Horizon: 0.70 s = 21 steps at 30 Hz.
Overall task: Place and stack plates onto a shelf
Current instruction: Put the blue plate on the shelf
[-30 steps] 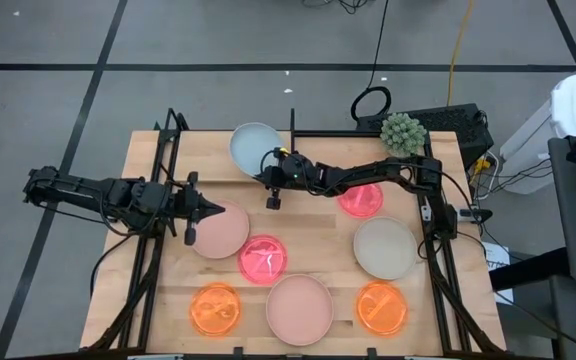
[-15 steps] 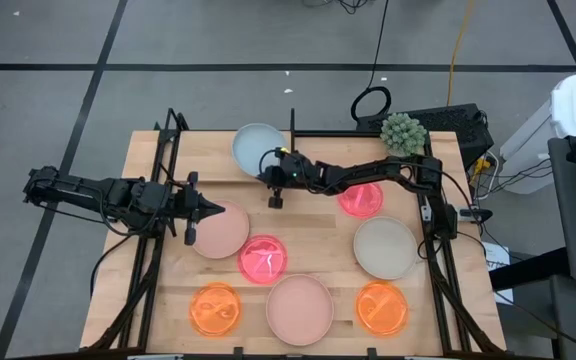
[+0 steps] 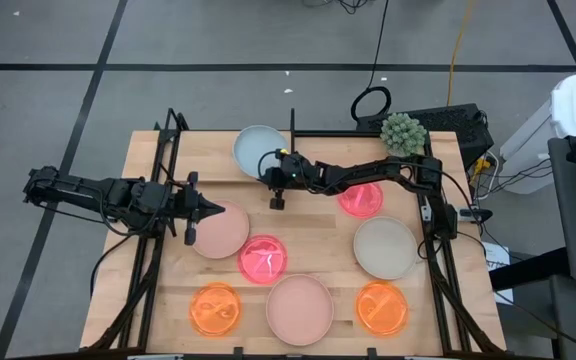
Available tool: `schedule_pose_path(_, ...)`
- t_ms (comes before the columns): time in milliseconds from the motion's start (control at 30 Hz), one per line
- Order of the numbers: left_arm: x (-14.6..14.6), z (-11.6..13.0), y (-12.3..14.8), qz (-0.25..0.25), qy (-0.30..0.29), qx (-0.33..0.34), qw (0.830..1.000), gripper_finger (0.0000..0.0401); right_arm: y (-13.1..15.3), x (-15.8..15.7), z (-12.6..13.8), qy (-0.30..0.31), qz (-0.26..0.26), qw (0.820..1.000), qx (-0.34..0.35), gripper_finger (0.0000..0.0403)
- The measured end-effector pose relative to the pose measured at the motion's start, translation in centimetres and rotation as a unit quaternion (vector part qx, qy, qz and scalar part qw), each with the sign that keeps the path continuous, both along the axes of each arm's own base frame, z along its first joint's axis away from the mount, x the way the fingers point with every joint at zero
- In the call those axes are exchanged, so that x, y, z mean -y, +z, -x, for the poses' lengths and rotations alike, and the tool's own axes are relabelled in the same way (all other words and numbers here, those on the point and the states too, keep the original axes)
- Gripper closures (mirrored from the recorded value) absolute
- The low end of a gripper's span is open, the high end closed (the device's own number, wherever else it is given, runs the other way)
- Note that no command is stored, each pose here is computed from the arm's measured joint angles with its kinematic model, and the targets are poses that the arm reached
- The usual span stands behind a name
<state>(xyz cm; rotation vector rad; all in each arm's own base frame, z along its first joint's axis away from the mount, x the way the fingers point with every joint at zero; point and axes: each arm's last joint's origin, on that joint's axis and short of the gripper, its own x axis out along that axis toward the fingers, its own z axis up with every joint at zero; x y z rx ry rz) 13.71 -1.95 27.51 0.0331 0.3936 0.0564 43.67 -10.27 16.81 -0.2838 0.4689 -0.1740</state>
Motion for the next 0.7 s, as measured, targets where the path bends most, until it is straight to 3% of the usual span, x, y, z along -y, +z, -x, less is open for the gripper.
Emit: schedule_pose_path(700,0.0,0.0,-0.01,0.0,0.0,0.0,1.0,0.04,-0.38,0.37,0.28,0.001,0.006,1.0,-0.024,0.0395)
